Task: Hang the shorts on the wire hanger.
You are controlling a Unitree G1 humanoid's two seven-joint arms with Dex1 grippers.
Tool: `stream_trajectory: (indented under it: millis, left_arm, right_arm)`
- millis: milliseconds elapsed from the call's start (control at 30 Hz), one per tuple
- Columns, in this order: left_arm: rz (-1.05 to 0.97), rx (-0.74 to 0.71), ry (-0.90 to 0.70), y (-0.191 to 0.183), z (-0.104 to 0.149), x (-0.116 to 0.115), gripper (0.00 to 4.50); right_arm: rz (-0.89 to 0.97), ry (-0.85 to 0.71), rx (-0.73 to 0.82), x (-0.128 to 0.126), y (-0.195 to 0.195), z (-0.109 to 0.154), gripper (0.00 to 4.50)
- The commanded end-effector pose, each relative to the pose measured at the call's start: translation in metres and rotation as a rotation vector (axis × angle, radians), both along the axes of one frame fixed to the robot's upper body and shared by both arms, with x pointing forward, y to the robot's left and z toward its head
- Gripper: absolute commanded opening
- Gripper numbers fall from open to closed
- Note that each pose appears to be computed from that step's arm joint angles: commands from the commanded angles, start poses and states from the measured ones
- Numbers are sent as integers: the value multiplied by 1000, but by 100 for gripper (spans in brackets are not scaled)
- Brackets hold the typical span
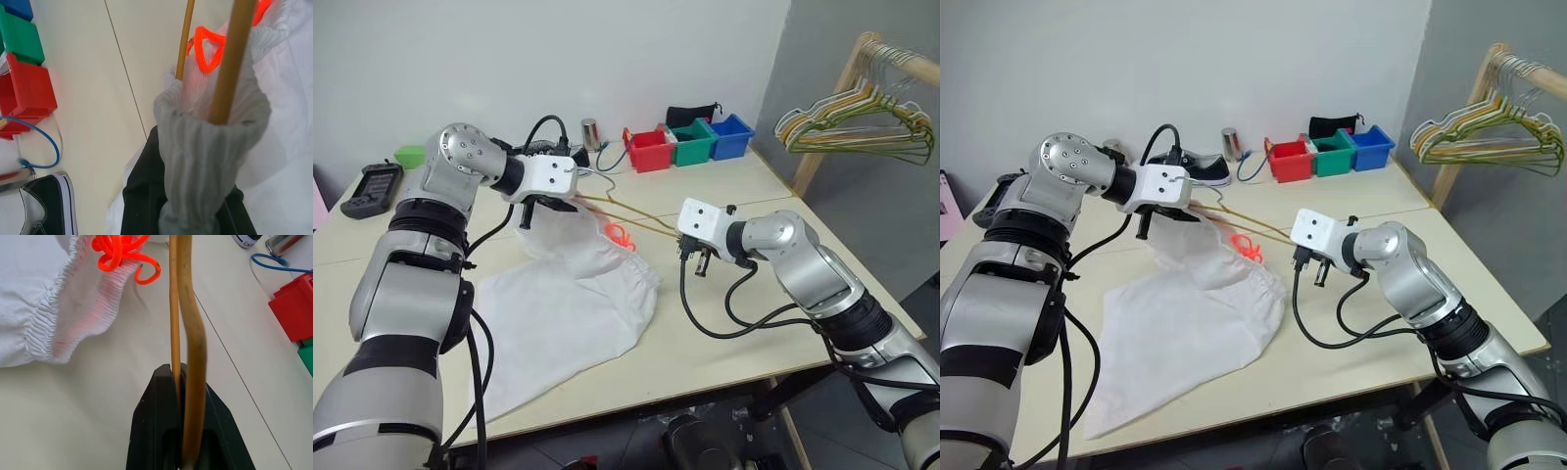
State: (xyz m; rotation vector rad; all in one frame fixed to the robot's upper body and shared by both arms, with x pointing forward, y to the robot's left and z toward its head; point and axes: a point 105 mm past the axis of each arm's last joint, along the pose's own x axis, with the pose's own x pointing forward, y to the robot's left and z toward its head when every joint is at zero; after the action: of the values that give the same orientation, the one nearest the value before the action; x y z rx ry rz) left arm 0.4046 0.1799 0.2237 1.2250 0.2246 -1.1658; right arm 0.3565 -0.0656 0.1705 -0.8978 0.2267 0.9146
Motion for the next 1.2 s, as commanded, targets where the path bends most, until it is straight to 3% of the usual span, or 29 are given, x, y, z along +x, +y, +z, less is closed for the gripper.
stream_trajectory:
  millis: [33,333,467,533,633,767,900,1033,1200]
  left_arm:
    - [-10,-60,-55,-6,15,1,0]
    - [16,-74,-57,6,3,-4,0]
    - [28,-80,-34,15,-16,-15,0]
    - [60,-125,-26,18,-18,-20,0]
    - [122,-208,0,24,-17,-29,0]
    - [191,-288,48,33,-16,-44,0]
    - [243,-327,64,38,-14,-55,0]
    - [258,-331,71,38,-15,-62,0]
    - [266,-333,71,37,-16,-66,0]
  right_arm:
    - [64,-76,48,-1,9,31,25]
    - [52,-38,48,-3,-19,50,235]
    - [27,55,130,-14,-37,67,317]
    - [-23,134,196,-15,-45,59,362]
    - [-125,307,300,-16,-50,25,436]
    - [-196,575,439,-28,-31,-25,436]
    - [-233,756,561,-29,3,-49,436]
    - [-233,860,657,-23,36,-48,436]
    - [-261,842,624,-17,46,-63,436]
